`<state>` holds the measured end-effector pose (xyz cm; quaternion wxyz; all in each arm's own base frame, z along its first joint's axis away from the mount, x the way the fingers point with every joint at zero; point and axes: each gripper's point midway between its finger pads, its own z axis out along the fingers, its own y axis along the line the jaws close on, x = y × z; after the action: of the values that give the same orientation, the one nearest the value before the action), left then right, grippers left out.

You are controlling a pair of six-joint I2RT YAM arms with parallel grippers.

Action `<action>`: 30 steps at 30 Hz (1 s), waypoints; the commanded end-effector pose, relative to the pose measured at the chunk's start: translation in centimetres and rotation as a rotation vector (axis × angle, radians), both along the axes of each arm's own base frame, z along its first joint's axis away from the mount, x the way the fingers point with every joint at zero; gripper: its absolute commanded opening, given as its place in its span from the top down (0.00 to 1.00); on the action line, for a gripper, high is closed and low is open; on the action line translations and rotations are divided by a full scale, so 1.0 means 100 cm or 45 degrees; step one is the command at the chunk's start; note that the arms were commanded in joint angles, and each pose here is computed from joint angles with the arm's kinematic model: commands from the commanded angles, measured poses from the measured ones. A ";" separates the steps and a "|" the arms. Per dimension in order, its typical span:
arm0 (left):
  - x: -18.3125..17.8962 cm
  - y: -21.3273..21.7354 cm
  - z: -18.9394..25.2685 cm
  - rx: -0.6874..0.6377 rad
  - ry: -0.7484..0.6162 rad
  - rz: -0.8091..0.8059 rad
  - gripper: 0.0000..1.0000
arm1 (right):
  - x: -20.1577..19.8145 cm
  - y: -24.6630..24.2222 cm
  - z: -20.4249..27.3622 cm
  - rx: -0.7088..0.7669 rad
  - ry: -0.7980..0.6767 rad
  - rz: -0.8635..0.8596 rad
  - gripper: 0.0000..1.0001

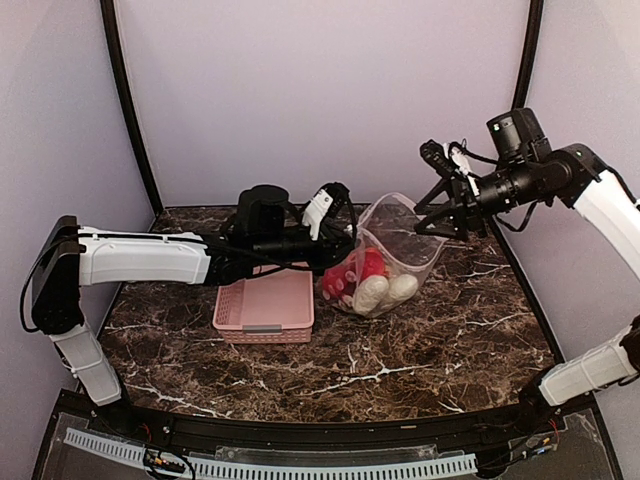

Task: Place the food in the zip-top bag and seal the zipper
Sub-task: Pass from the left arm to the right

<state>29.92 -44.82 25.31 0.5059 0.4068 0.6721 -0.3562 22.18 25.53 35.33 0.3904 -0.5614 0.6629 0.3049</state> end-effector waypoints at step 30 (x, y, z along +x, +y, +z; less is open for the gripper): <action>-0.015 0.021 0.032 0.022 -0.006 -0.060 0.90 | 0.017 0.017 -0.047 -0.238 -0.018 -0.041 1.00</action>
<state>30.02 -44.40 25.59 0.4872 0.4100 0.6827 -0.3584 24.40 26.31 25.60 0.2757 -0.5816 0.7358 0.2105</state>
